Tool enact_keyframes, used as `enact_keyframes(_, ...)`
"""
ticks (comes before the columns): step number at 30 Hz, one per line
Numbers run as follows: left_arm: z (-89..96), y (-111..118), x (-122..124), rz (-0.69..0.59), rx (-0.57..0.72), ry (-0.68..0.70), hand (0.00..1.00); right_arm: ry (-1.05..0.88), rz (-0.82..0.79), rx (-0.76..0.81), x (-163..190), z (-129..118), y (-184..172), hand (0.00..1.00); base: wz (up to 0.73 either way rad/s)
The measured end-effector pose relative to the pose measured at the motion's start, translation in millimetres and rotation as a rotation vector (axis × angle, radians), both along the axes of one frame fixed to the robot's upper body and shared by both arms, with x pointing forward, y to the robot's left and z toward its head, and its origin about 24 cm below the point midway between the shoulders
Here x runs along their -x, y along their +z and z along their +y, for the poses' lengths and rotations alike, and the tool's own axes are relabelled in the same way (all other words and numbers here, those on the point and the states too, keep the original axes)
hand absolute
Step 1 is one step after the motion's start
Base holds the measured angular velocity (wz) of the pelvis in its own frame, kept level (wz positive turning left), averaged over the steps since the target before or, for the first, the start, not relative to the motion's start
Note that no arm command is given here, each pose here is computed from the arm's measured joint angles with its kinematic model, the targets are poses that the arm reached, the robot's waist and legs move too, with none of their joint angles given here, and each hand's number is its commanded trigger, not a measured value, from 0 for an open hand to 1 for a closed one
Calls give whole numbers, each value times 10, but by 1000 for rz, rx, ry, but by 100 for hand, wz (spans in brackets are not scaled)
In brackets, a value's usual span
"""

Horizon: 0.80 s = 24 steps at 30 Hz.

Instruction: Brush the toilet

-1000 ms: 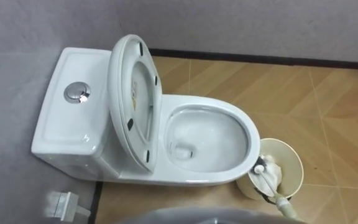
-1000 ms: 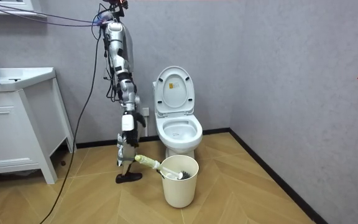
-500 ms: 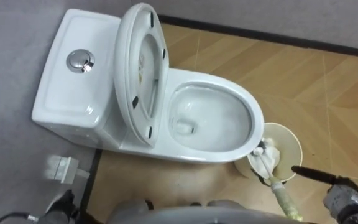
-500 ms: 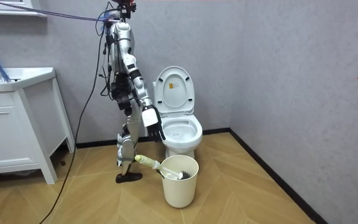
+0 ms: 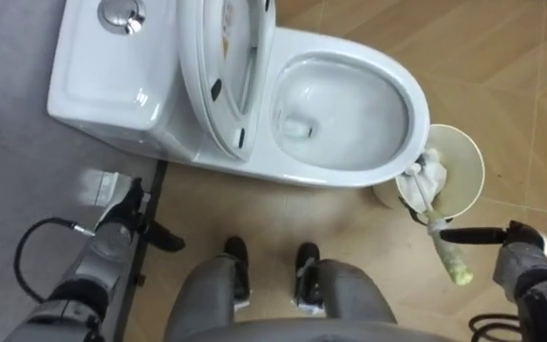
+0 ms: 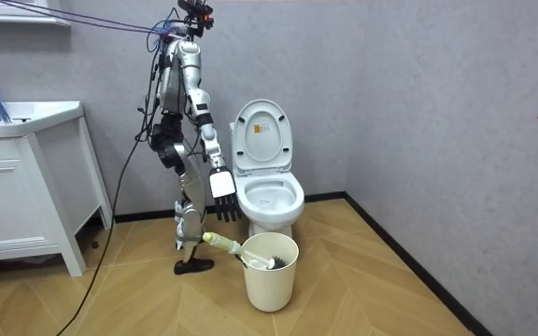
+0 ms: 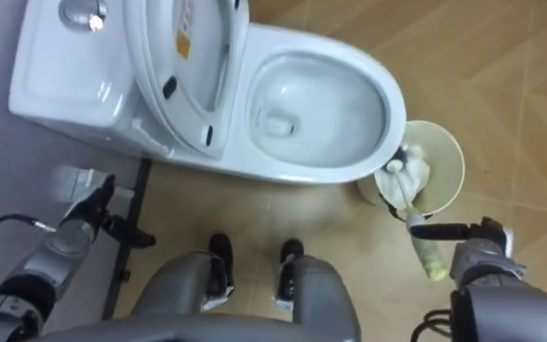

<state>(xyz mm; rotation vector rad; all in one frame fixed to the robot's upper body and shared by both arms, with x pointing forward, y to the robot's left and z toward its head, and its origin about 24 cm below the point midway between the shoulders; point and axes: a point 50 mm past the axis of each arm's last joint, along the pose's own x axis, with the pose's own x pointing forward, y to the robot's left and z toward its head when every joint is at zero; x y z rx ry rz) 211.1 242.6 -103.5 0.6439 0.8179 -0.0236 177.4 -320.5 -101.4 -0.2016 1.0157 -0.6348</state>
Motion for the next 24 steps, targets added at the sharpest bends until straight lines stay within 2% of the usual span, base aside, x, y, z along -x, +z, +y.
enact_keyframes(9,-145,269,-423,-156,-37,-63,0,113,22,101,-125,-199,180,0,2)
enact_keyframes(17,-300,474,-661,-280,-27,-85,0,186,28,155,-246,-227,270,0,1)
enact_keyframes(24,-354,635,-791,-362,-22,-97,0,225,-10,213,-451,-287,448,0,0)
